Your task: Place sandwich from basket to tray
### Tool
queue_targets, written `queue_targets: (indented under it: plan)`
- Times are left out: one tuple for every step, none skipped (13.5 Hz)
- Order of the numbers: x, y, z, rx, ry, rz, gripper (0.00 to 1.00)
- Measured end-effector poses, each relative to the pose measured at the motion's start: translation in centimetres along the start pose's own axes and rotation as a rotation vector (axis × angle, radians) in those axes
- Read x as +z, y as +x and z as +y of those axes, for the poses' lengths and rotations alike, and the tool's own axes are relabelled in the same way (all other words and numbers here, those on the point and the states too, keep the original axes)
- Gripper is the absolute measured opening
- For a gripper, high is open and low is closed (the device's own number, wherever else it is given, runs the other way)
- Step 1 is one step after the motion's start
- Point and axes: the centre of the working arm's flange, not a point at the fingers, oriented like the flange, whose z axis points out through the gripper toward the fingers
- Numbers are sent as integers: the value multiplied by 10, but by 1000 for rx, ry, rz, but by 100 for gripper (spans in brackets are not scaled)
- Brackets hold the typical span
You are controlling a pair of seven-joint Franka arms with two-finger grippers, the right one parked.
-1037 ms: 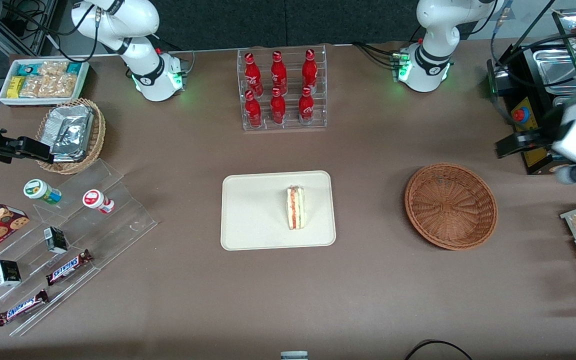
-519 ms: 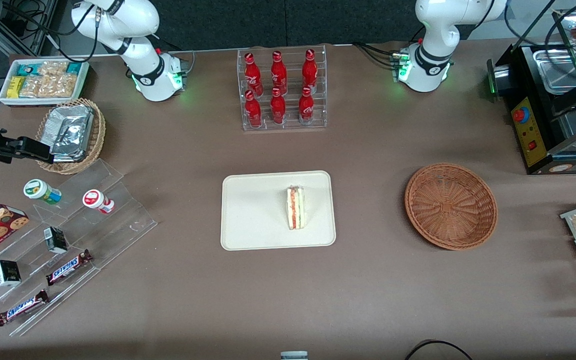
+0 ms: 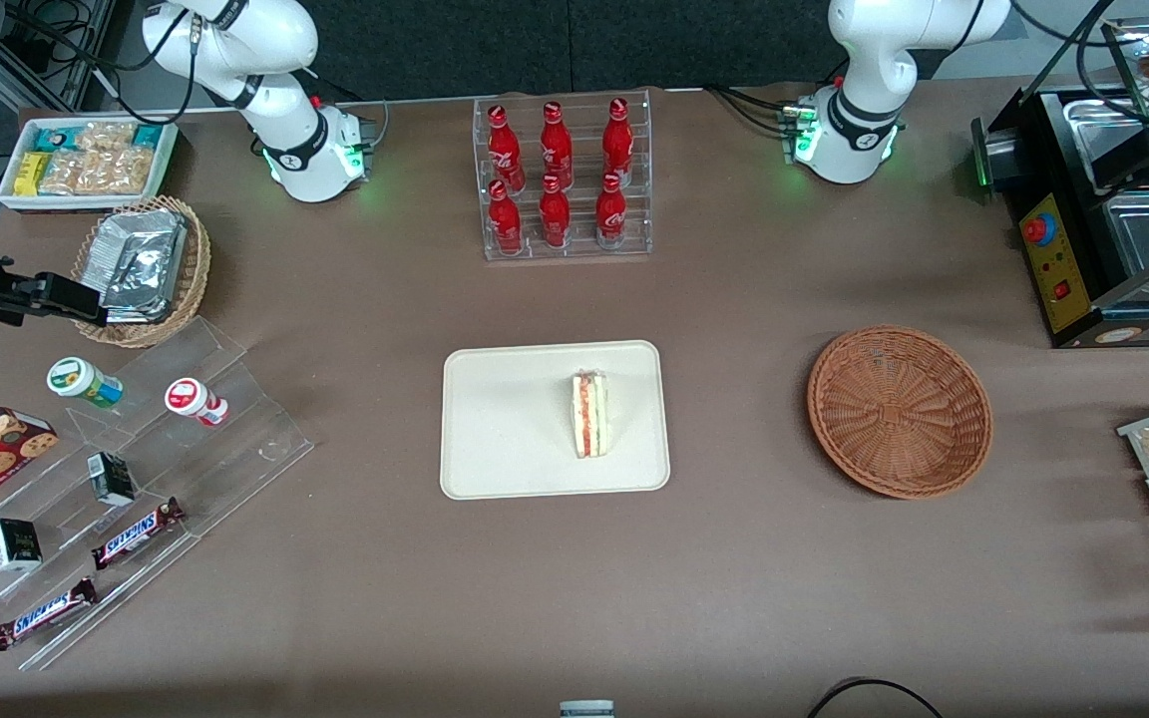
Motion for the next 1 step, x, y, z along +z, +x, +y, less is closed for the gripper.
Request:
queue_targets:
  plan:
    - [2,3,4,7,3,-1,100]
